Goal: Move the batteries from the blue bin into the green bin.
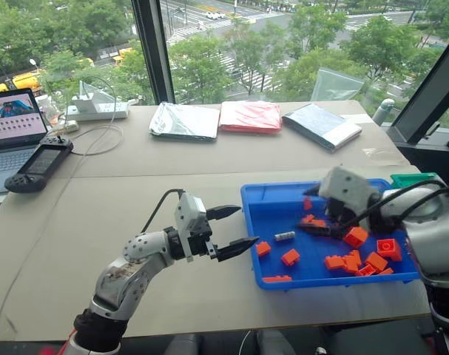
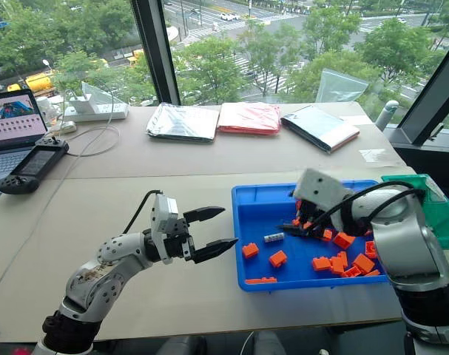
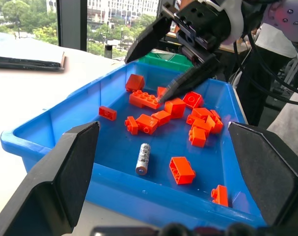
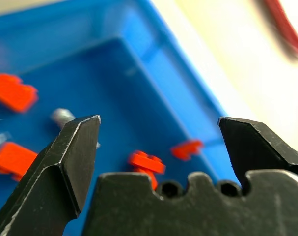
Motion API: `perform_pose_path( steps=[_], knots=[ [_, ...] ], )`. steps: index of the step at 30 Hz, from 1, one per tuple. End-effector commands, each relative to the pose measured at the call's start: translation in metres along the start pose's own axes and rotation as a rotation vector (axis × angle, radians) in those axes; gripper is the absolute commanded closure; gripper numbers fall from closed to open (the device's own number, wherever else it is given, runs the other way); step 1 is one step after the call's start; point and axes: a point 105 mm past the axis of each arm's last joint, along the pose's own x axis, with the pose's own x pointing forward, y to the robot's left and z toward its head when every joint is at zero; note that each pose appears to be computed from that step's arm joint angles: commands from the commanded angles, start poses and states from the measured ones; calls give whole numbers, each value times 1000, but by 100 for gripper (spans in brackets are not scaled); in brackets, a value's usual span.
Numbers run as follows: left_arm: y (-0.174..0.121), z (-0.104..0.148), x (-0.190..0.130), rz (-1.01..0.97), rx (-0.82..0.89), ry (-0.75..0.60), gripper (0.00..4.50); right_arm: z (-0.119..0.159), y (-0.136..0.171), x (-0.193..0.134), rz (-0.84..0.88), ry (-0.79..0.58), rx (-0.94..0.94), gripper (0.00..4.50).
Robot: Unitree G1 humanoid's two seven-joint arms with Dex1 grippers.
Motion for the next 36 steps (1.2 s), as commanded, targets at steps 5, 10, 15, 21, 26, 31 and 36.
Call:
perform_pose_path(
  steps=[5,10,15,21,26,31,36],
  knots=[
    [-3,12,-2,16,35,-34,0,-7,-7,14,131,-11,-40,3],
    [-4,12,-3,33,37,-35,0,-15,-4,28,192,-5,-34,3],
    [-4,13,-4,45,40,-35,0,-23,-1,44,218,9,-31,27],
    [-4,13,-5,50,39,-35,0,-39,1,57,241,63,1,211],
    [-3,13,-4,53,41,-38,0,-51,5,59,257,104,18,380],
    [-2,12,-3,52,43,-41,0,-49,0,58,203,88,11,425],
    [-1,11,-3,48,49,-40,0,-24,-55,22,-185,-32,135,425]
  ],
)
